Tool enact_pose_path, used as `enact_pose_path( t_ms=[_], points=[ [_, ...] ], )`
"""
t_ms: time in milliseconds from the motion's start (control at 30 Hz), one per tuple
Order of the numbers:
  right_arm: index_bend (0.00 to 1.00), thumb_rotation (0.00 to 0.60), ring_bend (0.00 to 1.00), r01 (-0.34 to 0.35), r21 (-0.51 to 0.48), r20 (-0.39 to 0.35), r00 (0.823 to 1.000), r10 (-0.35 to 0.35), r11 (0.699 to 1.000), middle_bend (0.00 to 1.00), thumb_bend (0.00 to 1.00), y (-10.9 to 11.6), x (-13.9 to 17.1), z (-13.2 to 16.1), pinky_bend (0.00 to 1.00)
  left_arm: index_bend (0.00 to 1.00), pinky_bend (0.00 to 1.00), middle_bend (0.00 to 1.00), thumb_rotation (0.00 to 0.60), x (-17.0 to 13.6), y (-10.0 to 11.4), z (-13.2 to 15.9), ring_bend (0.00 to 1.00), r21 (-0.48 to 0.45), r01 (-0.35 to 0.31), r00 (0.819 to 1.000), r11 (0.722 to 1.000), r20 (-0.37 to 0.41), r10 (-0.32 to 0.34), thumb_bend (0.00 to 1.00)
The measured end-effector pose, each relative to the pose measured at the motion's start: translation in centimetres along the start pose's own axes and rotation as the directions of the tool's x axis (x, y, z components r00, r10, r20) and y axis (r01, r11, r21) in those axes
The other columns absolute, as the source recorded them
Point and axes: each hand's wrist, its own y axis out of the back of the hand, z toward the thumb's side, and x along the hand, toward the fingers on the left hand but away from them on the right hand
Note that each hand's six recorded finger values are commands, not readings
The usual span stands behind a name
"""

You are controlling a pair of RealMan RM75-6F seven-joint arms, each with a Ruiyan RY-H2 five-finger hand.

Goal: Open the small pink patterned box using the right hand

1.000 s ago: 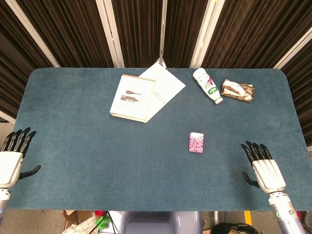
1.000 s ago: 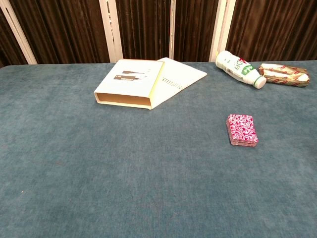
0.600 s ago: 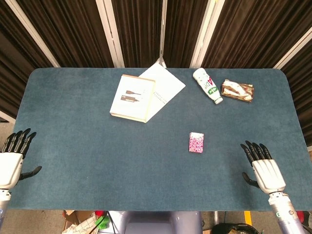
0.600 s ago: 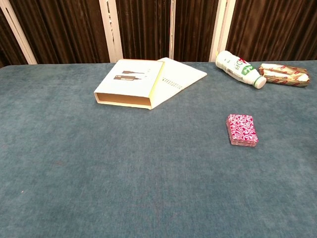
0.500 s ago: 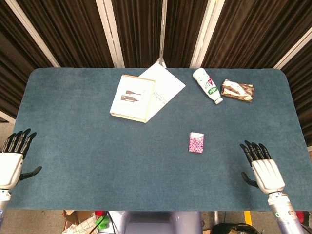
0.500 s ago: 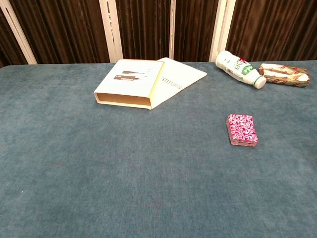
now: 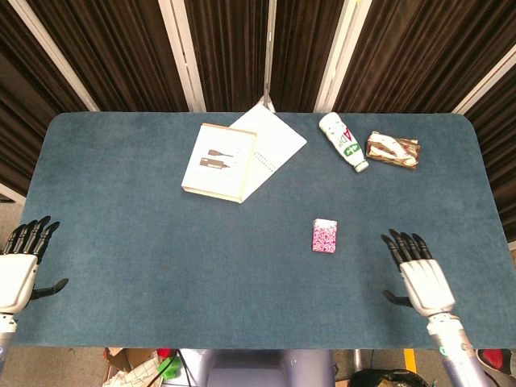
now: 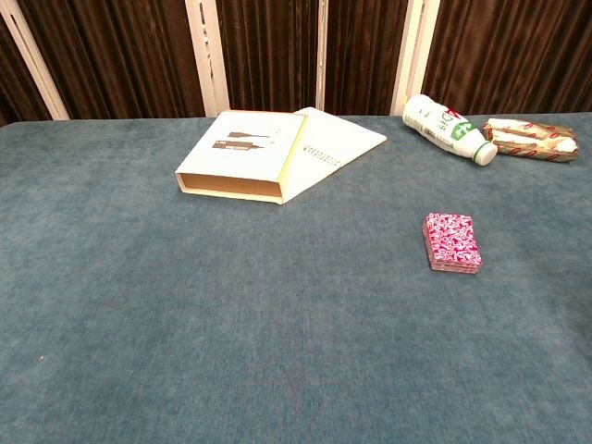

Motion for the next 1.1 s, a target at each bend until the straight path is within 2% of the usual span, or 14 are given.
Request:
enact_pose_path(
  t_ms=[267, 600, 1000, 1100],
  points=[
    [0.00, 0.600, 0.00, -0.077, -0.047, -0.001, 0.997, 0.077, 0.996, 0.00, 0.17, -0.9, -4.1, 3.2, 0.00, 0.00, 0.00, 0.00, 0.600, 0.0, 0.0, 0.0, 0.00, 0.000, 0.012, 1.000, 1.000, 0.002, -0.012, 0.07],
    [0.00, 0.600, 0.00, -0.197, -0.032, -0.005, 0.980, 0.197, 0.980, 0.00, 0.17, -4.0, -10.0, 8.7, 0.00, 0.00, 0.00, 0.00, 0.600, 0.1, 0.0, -0.3, 0.00, -0.014, 0.031, 1.000, 0.999, -0.003, -0.031, 0.07],
    [0.00, 0.600, 0.00, -0.243, -0.029, 0.040, 0.969, 0.244, 0.970, 0.00, 0.17, -6.0, -13.5, 9.9, 0.00, 0.00, 0.00, 0.00, 0.600, 0.2, -0.3, -0.2, 0.00, -0.034, 0.064, 0.998, 0.997, -0.003, -0.064, 0.07],
    [0.03, 0.600, 0.00, -0.246, -0.030, 0.052, 0.967, 0.248, 0.969, 0.00, 0.17, -6.2, -14.1, 9.9, 0.00, 0.00, 0.00, 0.00, 0.600, 0.2, -0.3, -0.2, 0.00, -0.038, 0.066, 0.998, 0.997, -0.002, -0.066, 0.07]
  ],
)
